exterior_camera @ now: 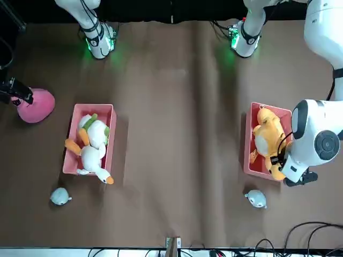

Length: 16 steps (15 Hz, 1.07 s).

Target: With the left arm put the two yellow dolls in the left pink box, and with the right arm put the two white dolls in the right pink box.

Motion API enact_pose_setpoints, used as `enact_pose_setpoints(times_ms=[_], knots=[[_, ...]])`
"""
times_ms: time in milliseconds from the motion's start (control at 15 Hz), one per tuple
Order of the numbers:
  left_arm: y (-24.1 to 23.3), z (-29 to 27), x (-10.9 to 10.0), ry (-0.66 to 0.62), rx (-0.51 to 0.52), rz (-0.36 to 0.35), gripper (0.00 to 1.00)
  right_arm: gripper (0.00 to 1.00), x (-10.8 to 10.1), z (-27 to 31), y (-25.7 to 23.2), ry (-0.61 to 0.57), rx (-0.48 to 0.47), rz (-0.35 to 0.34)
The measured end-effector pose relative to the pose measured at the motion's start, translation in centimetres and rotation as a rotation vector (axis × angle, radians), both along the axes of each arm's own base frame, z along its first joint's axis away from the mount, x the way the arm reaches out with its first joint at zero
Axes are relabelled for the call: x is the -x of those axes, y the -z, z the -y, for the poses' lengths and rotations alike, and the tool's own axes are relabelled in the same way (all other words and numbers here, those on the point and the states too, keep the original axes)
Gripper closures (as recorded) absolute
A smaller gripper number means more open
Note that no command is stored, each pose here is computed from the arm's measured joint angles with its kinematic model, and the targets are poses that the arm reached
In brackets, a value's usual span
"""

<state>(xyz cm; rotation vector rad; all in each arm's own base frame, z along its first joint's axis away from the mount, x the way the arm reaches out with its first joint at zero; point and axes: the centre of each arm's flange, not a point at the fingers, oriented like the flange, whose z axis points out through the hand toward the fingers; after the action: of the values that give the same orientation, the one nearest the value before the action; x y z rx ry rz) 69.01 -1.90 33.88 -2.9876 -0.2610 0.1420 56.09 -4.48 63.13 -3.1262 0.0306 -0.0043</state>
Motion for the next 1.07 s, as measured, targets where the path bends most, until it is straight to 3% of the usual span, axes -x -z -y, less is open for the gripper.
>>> enact_pose_setpoints(times_ms=[333, 667, 933, 1067], knots=[[0.5, 0.7, 0.0, 0.01, 0.002, -0.008, 0.87, 0.01, 0.0, -0.3, 0.0, -0.003, -0.003, 0.003], [0.8, 1.1, 0.0, 0.016, 0.005, -0.011, 0.42, 0.01, -0.1, -1.4, 0.0, -0.005, -0.003, 0.004], [-2.9, 1.7, 0.3, 0.022, -0.002, 0.013, 0.05, 0.01, -0.2, -1.9, -0.1, 0.013, -0.003, 0.004], [-6.4, 1.9, 1.3, 0.018, -0.016, 0.009, 0.0, 0.01, -0.2, -1.9, -0.1, 0.015, -0.003, 0.004]])
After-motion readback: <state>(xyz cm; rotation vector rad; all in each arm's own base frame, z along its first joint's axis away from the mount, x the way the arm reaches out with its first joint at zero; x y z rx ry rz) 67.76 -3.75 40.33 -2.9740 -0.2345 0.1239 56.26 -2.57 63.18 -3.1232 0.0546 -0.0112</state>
